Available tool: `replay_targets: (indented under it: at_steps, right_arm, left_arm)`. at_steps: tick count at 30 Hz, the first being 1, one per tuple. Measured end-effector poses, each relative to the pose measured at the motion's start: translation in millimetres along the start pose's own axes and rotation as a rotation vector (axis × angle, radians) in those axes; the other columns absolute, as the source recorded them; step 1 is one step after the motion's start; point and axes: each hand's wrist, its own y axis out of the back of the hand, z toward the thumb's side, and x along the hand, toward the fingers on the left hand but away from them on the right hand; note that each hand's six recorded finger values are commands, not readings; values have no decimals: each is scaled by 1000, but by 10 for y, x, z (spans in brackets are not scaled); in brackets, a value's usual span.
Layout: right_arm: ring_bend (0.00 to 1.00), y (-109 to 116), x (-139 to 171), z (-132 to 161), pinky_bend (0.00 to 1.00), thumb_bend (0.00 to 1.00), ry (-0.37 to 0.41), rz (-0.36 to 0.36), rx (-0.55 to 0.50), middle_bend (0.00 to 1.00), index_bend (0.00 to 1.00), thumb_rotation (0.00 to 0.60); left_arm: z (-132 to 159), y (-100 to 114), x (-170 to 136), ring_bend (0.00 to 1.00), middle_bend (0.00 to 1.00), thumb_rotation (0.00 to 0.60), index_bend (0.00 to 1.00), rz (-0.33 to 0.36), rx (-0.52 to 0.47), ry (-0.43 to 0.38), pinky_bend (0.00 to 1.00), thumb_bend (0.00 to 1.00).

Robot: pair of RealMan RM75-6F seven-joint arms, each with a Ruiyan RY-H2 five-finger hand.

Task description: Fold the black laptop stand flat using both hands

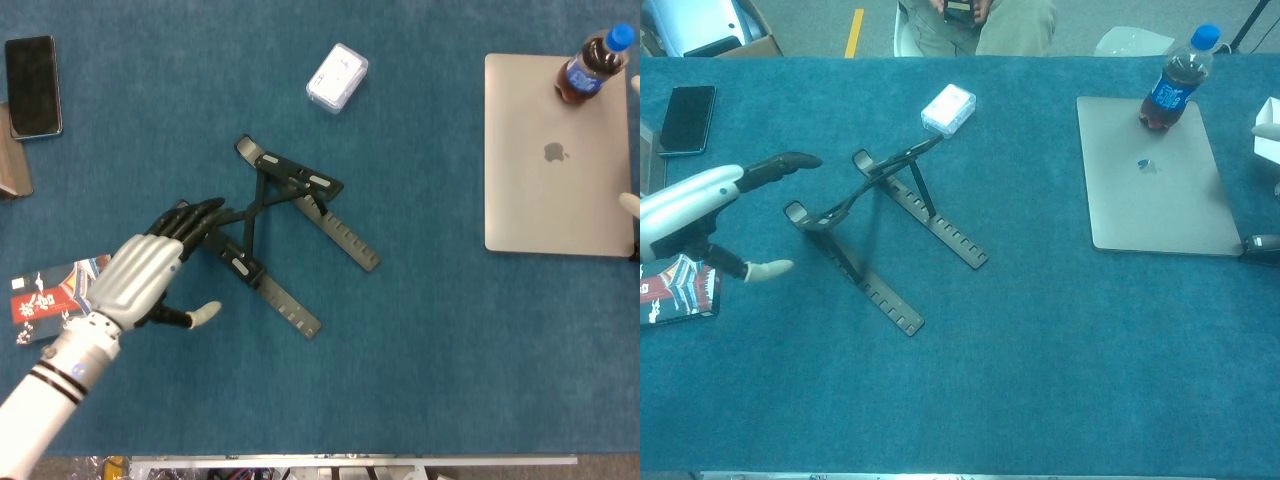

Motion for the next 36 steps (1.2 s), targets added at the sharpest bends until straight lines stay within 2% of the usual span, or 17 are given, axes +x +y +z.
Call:
replay_targets:
  at_steps: [10, 15, 20, 30, 36]
  right_arm:
    - [0, 5, 28, -51, 0, 80, -12, 1, -6, 104, 0, 600]
    - [0, 0, 41, -73, 0, 80, -17, 4, -7, 104, 0, 600]
    - [0, 1, 55, -91, 0, 80, -21, 3, -10, 104, 0, 600]
    - [0, 3, 78, -125, 0, 80, -31, 3, -10, 104, 0, 600]
    - [0, 9, 89, -136, 0, 80, -33, 3, -9, 104, 0, 600]
  left_arm:
    - [23, -108, 266, 0, 0, 600, 0, 28, -90, 14, 52, 251]
    - [-40, -115, 388, 0, 0, 600, 0, 66, -79, 34, 52, 252]
    - [-120, -78, 474, 0, 0, 600, 0, 111, -79, 62, 52, 252]
    - [-196, -14, 522, 0, 0, 600, 0, 150, -167, 88, 52, 251]
    - [-234, 147, 604, 0, 0, 600, 0, 186, -203, 99, 52, 251]
